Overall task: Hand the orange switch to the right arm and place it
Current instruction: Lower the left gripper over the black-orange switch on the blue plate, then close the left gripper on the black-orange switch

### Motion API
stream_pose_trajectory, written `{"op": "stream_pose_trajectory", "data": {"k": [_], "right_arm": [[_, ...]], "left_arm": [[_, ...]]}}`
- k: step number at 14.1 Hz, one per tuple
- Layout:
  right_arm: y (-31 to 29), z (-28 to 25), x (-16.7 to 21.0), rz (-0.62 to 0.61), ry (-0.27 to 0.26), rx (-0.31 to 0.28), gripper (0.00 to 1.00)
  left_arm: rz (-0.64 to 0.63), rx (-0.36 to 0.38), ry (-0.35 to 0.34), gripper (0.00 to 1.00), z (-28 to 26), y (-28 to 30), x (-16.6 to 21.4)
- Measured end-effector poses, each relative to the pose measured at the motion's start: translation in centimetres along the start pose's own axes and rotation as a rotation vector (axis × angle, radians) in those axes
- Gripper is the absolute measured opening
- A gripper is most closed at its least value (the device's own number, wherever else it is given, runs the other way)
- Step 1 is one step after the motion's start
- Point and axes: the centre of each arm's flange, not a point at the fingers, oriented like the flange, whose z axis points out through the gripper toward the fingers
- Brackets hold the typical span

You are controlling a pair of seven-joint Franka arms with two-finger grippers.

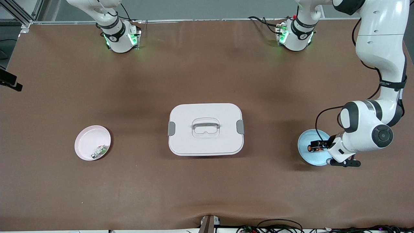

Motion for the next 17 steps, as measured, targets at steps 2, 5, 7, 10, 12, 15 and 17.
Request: {"op": "stream_pose_trajectory", "data": {"k": [2,5,7,10,12,15,17], "right_arm": [[0.0,0.0,0.0,0.0,0.0,0.0,1.0],[0.0,0.0,0.0,0.0,0.0,0.0,1.0],[0.0,0.0,0.0,0.0,0.0,0.0,1.0],[0.0,0.0,0.0,0.0,0.0,0.0,1.0],[0.0,0.0,0.0,0.0,0.0,0.0,1.0],[0.0,0.0,0.0,0.0,0.0,0.0,1.0],[0.0,0.0,0.0,0.0,0.0,0.0,1.0]], "left_arm": [[0.001,0.0,0.003,1.0,0.4,0.1,0.4],[0.002,-0.001,-0.004,1.0,1.7,0.1,0.6],[0.001,-0.001,-0.004,1.0,2.5,0.0,0.7],[-0.002,-0.002,-0.006,1.0,3.2,0.0,0.7],[-0.017,-0.019,-0.005,1.0,3.3,0.0,0.8],[-0.026,-0.03,-0.013,1.0,3.9,0.0,0.7],[-0.027,-0.031,-0.018,1.0,4.3,0.0,0.7]]}}
